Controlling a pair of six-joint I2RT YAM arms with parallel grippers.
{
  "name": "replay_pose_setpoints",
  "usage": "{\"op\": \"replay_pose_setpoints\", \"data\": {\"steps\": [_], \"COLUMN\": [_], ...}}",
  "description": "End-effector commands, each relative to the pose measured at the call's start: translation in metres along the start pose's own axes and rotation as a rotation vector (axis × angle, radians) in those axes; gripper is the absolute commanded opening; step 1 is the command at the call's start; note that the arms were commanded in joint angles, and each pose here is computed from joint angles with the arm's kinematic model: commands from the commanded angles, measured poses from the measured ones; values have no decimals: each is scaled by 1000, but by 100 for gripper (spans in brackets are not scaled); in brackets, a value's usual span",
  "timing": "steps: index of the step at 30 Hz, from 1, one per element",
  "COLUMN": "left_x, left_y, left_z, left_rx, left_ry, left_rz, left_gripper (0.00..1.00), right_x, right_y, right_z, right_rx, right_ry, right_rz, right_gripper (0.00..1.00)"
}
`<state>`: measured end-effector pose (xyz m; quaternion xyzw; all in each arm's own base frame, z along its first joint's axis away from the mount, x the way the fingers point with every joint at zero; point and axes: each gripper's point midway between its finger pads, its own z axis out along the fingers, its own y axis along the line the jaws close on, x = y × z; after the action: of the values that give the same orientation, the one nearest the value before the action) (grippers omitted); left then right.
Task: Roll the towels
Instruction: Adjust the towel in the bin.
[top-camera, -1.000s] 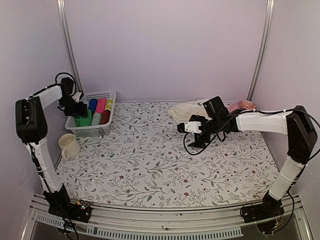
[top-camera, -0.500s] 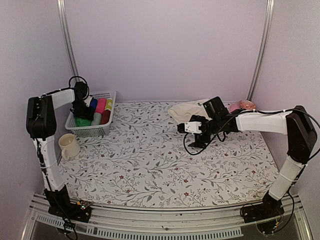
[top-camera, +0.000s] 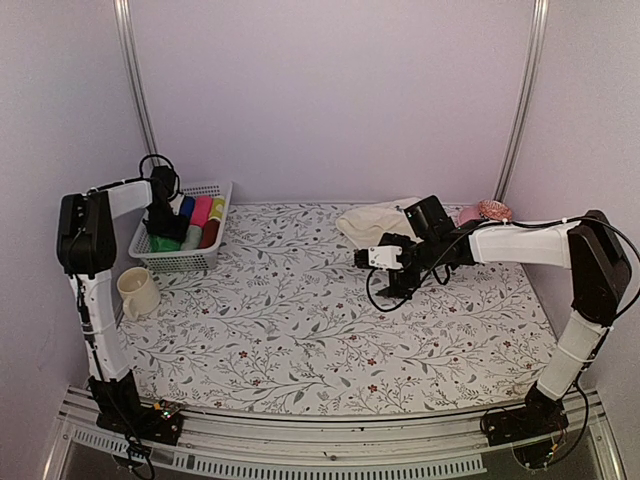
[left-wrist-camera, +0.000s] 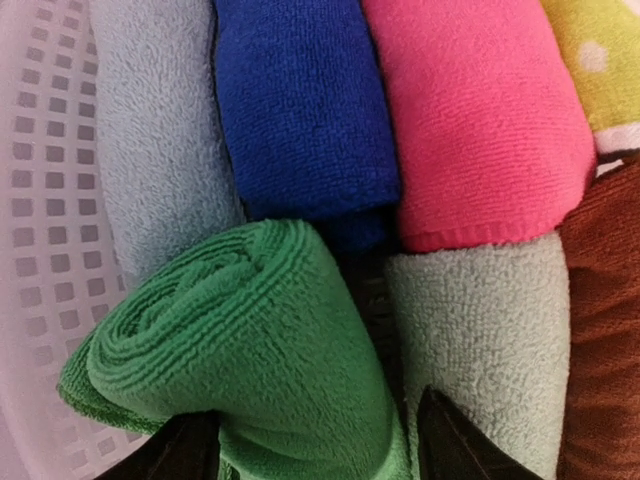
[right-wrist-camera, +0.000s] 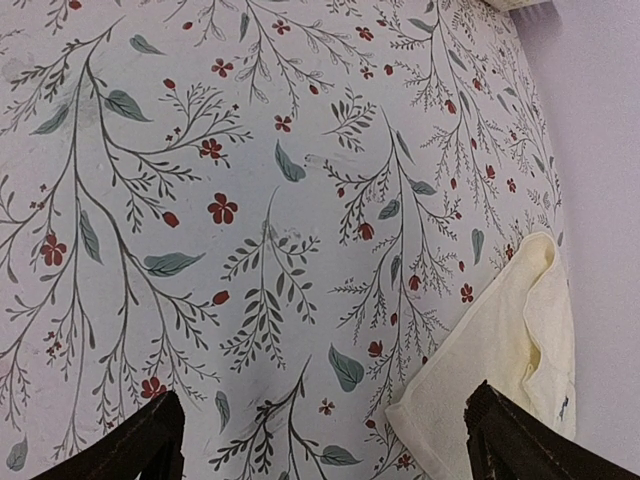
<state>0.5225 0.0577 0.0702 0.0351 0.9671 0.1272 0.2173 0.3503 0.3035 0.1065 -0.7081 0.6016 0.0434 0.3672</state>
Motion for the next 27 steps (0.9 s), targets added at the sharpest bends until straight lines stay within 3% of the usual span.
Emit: {"op": "replay_pose_setpoints", "data": {"steps": [1, 5, 10, 12, 16, 19, 27], "left_x": [0, -4, 2, 5, 15, 21, 31], "left_y": [9, 16, 19, 18, 9, 4, -6], "left_z": [10, 1, 7, 13, 27, 33, 40], "left_rx": [12, 32, 38, 39, 71, 88, 141], "left_ry": [-33, -100, -86, -74, -31, -10, 19], "left_rz": [-51, -110, -132, -128, -112, -106, -98], "left_gripper": [67, 59, 53, 53, 64, 64, 47], "right_x": [-2, -4, -4, -4, -5, -5, -5], "right_y": [1, 0, 1, 1, 0, 1, 1], "right_z": [4, 3, 3, 3, 2, 2, 2], "right_rx": [-12, -11, -13, -13, -12, -13, -14], "right_ry": [1, -4, -7, -7, -7, -8, -8], "right_rz": [-1, -3, -3, -3, -3, -4, -4], "right_gripper": [99, 99, 99, 99, 99, 99, 99]}}
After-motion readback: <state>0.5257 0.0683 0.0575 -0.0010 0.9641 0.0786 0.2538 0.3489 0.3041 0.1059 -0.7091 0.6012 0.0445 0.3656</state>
